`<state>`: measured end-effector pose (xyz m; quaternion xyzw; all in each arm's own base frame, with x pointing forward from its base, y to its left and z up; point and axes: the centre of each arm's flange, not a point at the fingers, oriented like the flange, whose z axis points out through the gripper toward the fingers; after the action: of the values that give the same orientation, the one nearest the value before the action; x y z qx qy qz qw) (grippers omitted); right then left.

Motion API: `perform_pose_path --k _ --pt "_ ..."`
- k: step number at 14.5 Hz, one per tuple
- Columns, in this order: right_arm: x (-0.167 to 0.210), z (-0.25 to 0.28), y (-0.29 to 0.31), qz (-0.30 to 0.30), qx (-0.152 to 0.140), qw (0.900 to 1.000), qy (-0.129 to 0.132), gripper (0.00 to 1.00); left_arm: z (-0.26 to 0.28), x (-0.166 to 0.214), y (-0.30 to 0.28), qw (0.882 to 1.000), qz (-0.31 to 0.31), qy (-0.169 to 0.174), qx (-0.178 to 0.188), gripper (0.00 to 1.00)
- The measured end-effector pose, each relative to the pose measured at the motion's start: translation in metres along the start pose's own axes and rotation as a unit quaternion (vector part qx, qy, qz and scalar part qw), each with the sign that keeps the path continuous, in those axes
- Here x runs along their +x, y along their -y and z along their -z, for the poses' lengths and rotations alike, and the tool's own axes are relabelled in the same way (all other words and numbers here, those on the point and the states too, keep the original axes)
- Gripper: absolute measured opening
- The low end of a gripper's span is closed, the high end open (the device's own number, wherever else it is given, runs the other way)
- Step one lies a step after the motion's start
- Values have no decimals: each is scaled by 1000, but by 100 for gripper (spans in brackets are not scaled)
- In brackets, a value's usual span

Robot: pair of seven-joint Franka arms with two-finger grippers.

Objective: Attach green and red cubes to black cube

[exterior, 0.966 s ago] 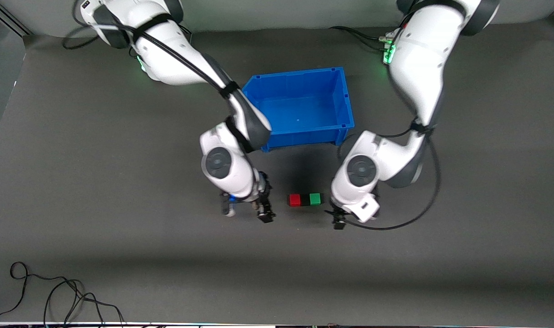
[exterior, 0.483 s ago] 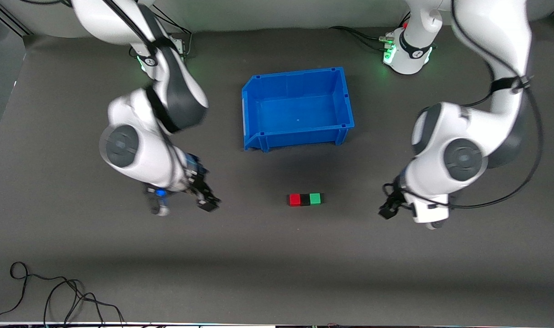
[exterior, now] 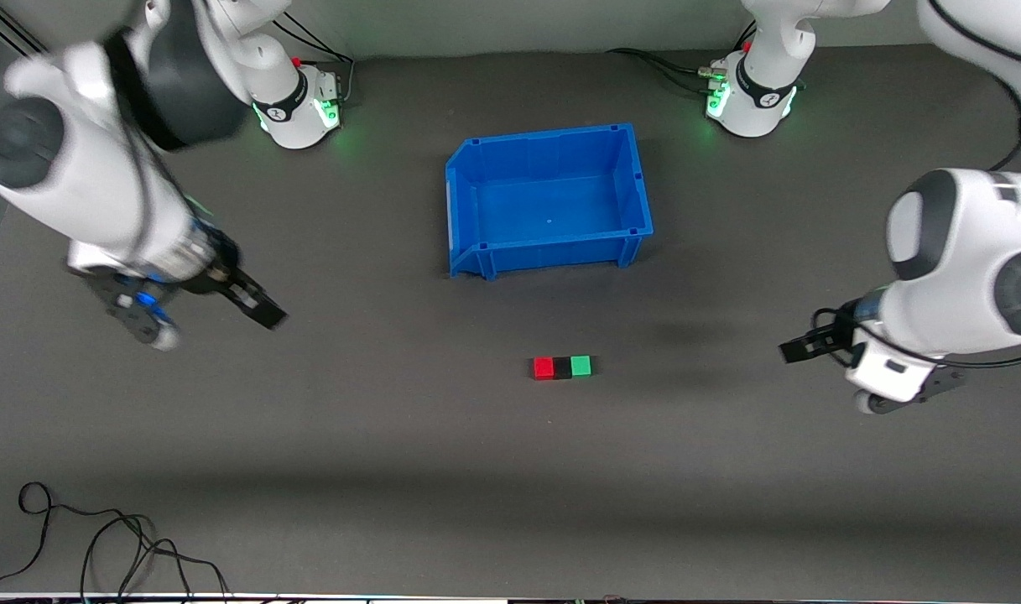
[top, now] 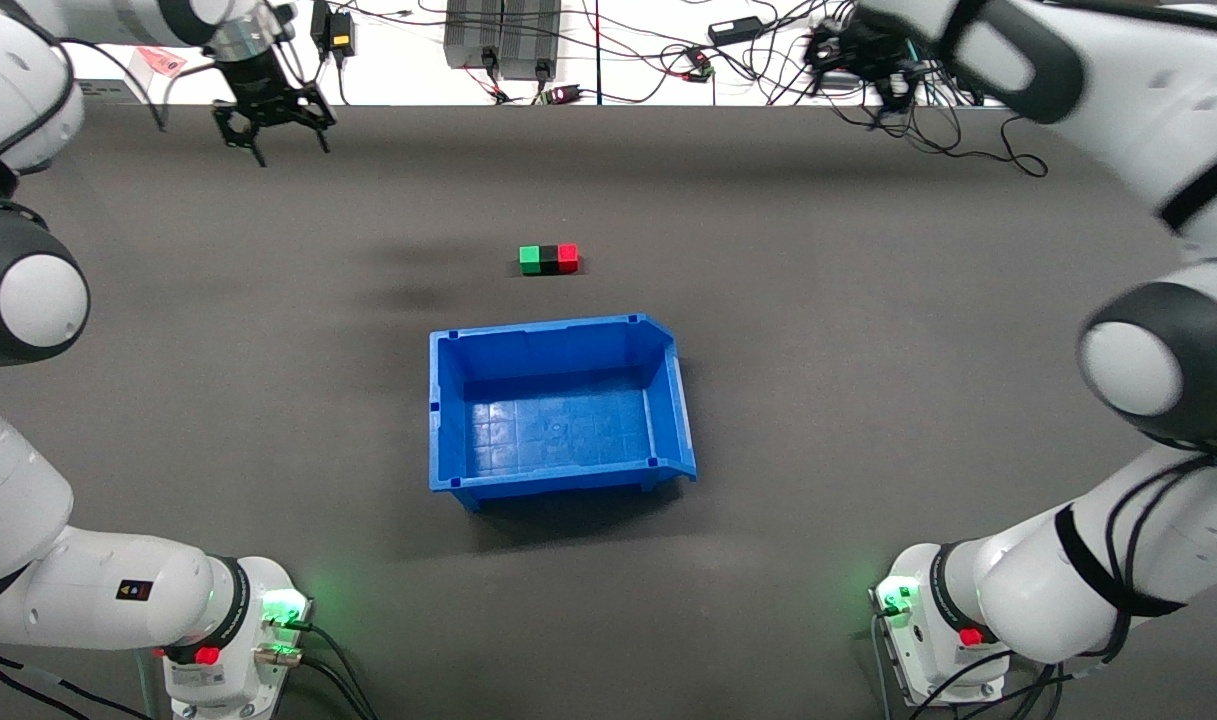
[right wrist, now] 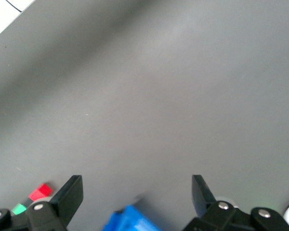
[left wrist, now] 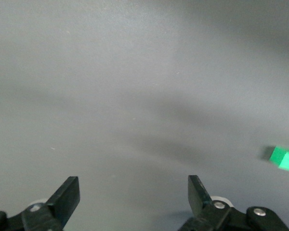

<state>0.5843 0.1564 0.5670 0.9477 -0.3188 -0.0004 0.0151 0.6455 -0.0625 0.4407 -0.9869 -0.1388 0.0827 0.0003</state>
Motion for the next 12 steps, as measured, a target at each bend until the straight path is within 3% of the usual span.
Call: perform_pose_path --k 3,6,12 --pt "17 28 -54 97 2 995 -11 100 14 1 29 999 -42 1 -1 100" --pt "45 41 -98 179 6 984 -19 100 40 -3 64 999 -52 0 -1 100" --pt "84 44 -143 270 6 963 -29 100 95 -31 83 996 -83 -37 22 100"
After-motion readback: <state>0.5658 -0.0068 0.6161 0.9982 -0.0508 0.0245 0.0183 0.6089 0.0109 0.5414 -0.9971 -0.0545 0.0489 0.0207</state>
